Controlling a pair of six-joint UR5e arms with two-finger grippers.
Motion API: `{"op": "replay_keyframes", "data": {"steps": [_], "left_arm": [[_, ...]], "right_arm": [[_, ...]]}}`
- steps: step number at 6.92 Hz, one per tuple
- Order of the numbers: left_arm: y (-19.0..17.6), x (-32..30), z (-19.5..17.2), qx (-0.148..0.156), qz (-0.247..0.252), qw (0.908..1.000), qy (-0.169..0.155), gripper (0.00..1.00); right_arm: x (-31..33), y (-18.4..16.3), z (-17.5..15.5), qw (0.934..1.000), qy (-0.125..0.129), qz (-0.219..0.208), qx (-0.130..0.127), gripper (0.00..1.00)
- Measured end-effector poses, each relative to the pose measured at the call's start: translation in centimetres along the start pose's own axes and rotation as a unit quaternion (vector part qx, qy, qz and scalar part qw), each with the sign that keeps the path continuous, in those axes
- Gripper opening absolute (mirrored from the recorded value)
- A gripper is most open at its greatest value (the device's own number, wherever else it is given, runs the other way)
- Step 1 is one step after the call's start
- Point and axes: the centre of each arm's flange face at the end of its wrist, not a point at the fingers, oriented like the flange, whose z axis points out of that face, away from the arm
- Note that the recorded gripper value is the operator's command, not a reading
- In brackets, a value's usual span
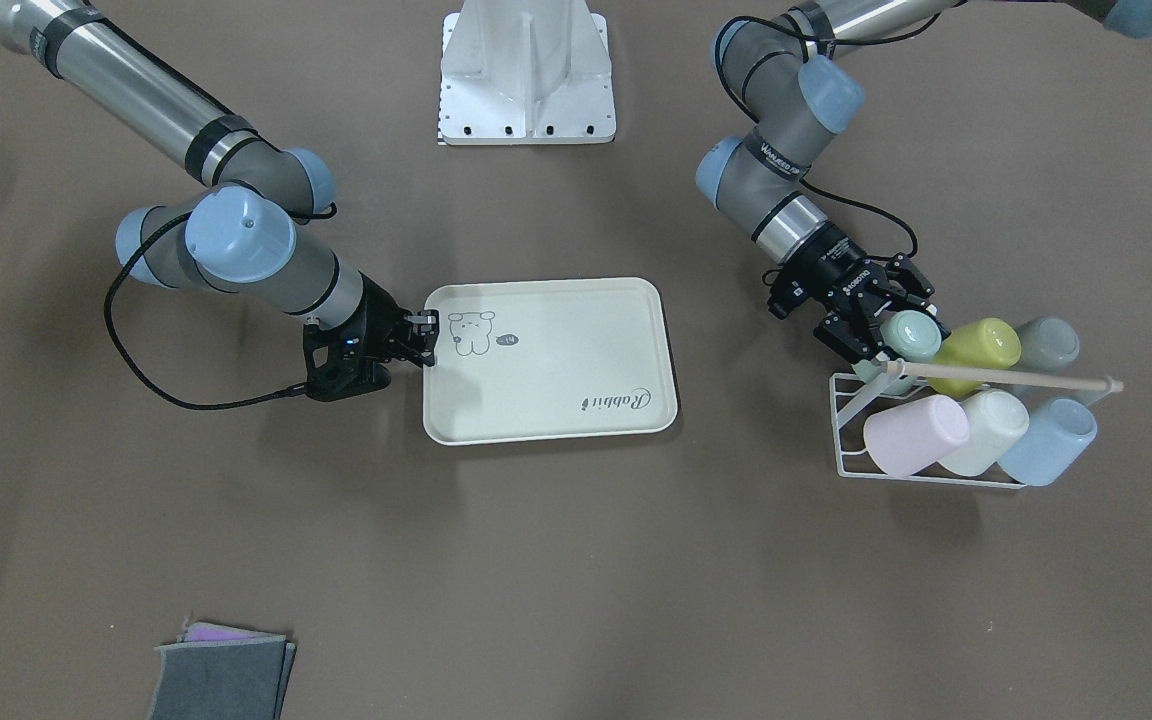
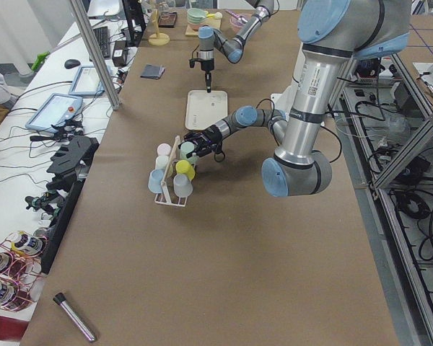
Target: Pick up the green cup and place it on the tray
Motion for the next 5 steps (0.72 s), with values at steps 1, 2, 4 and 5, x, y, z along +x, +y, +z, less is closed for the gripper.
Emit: {"op": "replay_keyframes", "data": {"steps": [1,2,4,5], "left_arm": [[1.2,0.4,-0.3,-0.001,-0.004,1.0,0.003,0.29],[3.0,1.0,-0.7,-0.005,-0.007,0.9999,0.01,0.29],[7.0,2.3,-1.9,-0.005,-0.014,0.9992,0.037,0.3],[9.0,2.7,-2.6,0.003,-0.019,0.9985,0.051,0.3]], "right_arm": [[0.3,-0.1,-0.1,1.0,0.001,0.003,0.0,1.0],[0.9,-0.6,-0.7,1.0,0.001,0.008,0.002,1.0],[2.5,-3.4,-4.7,0.9995,-0.001,0.028,0.017,1.0],[3.4,-4.8,-7.7,0.9985,0.006,0.045,0.03,1.0]]}}
